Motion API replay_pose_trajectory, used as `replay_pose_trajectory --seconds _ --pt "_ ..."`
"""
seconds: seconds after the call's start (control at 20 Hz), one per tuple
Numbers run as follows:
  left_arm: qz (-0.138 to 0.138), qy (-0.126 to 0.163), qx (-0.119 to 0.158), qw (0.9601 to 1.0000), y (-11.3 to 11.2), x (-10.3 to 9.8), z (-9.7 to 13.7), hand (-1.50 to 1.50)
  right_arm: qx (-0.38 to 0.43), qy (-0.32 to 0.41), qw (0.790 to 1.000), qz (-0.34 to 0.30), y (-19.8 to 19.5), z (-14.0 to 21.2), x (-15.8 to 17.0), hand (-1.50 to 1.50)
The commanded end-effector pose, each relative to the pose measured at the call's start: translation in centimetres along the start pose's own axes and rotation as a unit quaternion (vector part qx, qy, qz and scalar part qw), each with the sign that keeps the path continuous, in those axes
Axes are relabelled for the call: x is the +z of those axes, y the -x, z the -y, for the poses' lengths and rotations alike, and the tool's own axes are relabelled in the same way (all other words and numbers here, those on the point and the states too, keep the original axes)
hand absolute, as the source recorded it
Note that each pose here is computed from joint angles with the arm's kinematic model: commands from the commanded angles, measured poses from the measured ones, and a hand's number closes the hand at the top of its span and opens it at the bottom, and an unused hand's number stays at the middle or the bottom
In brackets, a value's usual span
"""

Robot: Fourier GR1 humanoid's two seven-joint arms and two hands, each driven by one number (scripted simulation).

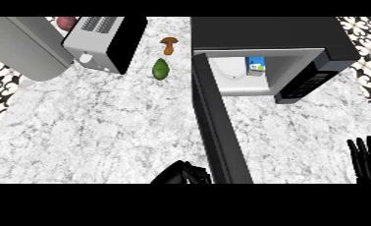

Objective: Pick up the milk, place it into the microwave and close the microwave

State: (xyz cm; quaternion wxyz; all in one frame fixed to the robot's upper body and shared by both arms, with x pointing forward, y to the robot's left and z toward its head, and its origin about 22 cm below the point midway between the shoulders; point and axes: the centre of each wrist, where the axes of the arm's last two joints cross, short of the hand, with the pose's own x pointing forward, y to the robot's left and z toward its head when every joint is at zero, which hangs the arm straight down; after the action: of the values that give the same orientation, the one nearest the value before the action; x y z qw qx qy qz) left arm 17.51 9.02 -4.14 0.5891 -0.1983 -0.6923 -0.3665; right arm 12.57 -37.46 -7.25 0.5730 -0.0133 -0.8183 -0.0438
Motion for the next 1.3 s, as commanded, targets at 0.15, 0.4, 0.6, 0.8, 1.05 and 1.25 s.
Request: replay_pose_trajectory --seconds 0.15,0.4,0.6,0.8,1.05,1.25 --pt "-0.002 0.036 -0.023 0.9991 0.9 -4.2 3.4 1.5 -0.037 -0.051 0.997 0.033 -5.0 0.1 0.0 -1.5" --pt "-0.011 0.031 -0.034 0.9989 0.9 -5.8 4.6 1.5 -0.054 -0.081 0.994 0.045 -6.8 0.1 -0.2 -1.5" --pt "0.004 0.015 -0.041 0.999 0.0 -7.4 4.1 1.5 -0.052 -0.099 0.993 0.04 -7.8 0.7 -2.1 -1.5" --pt "0.0 -0.02 -0.04 0.999 -1.3 -9.0 2.9 1.5 -0.062 -0.122 0.989 0.048 -8.9 -0.3 -1.6 -1.5" --pt "0.039 -0.098 0.014 0.9943 -2.6 -9.7 1.8 1.5 -0.06 -0.133 0.987 0.067 -9.9 -0.4 -3.3 -1.5" --pt "0.088 -0.142 0.014 0.9859 -3.8 -11.2 0.2 -1.5 -0.043 -0.141 0.986 0.083 -11.0 0.1 -4.2 -1.5"
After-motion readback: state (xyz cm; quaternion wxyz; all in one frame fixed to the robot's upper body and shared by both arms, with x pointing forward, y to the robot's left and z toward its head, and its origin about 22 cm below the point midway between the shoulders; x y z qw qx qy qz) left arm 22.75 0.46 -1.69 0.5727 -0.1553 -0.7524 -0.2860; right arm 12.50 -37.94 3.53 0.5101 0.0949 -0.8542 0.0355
